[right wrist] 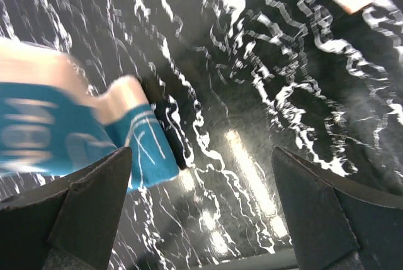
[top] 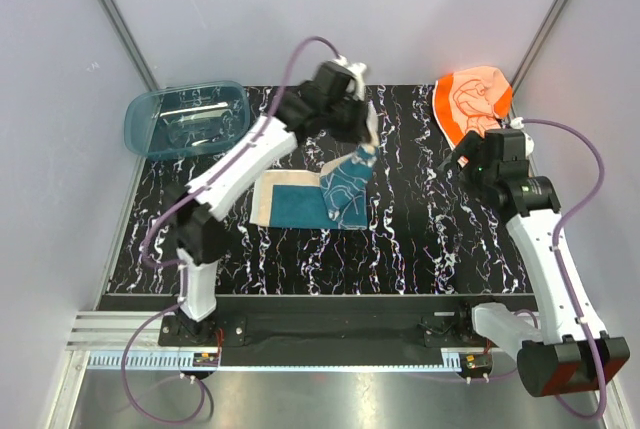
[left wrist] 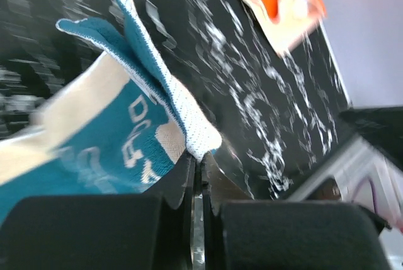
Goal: Roll the towels
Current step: Fold the towel
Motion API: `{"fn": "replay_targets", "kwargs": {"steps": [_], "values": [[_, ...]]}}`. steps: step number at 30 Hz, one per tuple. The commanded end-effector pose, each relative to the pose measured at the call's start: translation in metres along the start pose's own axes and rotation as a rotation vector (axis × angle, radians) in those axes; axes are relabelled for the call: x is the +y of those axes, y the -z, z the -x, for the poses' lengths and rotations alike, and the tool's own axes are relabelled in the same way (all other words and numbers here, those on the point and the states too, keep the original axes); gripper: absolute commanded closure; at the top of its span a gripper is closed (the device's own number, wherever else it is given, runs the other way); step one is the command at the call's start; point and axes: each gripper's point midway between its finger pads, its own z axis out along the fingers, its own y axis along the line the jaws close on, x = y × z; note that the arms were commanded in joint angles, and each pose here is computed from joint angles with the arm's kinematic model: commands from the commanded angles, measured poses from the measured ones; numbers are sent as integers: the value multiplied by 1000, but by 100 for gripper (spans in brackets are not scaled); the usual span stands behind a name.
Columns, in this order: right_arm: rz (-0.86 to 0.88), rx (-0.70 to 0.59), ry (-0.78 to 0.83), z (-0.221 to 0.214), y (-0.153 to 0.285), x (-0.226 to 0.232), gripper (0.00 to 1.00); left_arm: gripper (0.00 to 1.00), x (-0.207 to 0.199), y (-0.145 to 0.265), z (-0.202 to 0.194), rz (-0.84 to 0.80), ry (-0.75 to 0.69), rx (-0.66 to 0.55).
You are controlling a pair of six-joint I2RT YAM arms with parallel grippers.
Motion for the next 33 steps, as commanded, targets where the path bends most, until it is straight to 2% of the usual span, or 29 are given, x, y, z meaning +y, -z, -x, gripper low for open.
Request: {"fn": "replay_targets", "kwargs": {"steps": [1, 5, 10, 12, 13, 14, 16, 18, 19, 21, 22, 23, 24, 25, 26, 27, 29, 33], "values": [[-58, -48, -41, 10, 15, -14, 0, 99, -52, -27, -24, -155, -2, 84], [-63, 1, -46, -4, 8, -18, 0, 100, -75, -22, -11, -206, -11, 23], [-41, 18, -58, -10, 1, -16, 0, 100, -77, 29, 35, -208, -21, -134], [-36, 33, -53, -11, -2, -14, 0, 100, -60, 42, 39, -149, -8, -160], [-30, 36, -48, -10, -3, -12, 0, 100, -50, 71, 53, -125, 1, -221], [-29, 48, -43, -12, -5, -10, 0, 100, -35, 81, 56, -75, 17, -255], [41, 70, 1, -13, -5, 2, 0, 99, 5, 113, 51, 12, 66, -307], [181, 108, 20, -19, -2, 26, 0, 94, 35, 132, 47, 84, 110, -365], [232, 127, 50, -25, -3, 32, 0, 88, 65, 141, 26, 144, 151, -358], [358, 133, 95, -30, 4, 54, 1, 86, 93, 143, 4, 190, 180, -350], [420, 158, 186, -44, 10, 70, 0, 85, 119, 140, -21, 236, 209, -314], [439, 183, 243, -56, 10, 80, 0, 85, 128, 135, -34, 233, 221, -289], [377, 160, 301, -61, 4, 79, 0, 85, 138, 131, -46, 242, 234, -265], [428, 189, 435, -90, 18, 102, 0, 85, 148, 129, -54, 253, 240, -252], [379, 218, 492, -107, 9, 102, 0, 85, 159, 117, -74, 264, 250, -205], [318, 185, 537, -112, 3, 103, 0, 85, 165, 112, -82, 275, 248, -185], [285, 222, 610, -143, -6, 113, 0, 85, 175, 100, -95, 285, 255, -147], [229, 165, 736, -172, -21, 128, 0, 85, 181, 80, -100, 277, 254, -70]]}}
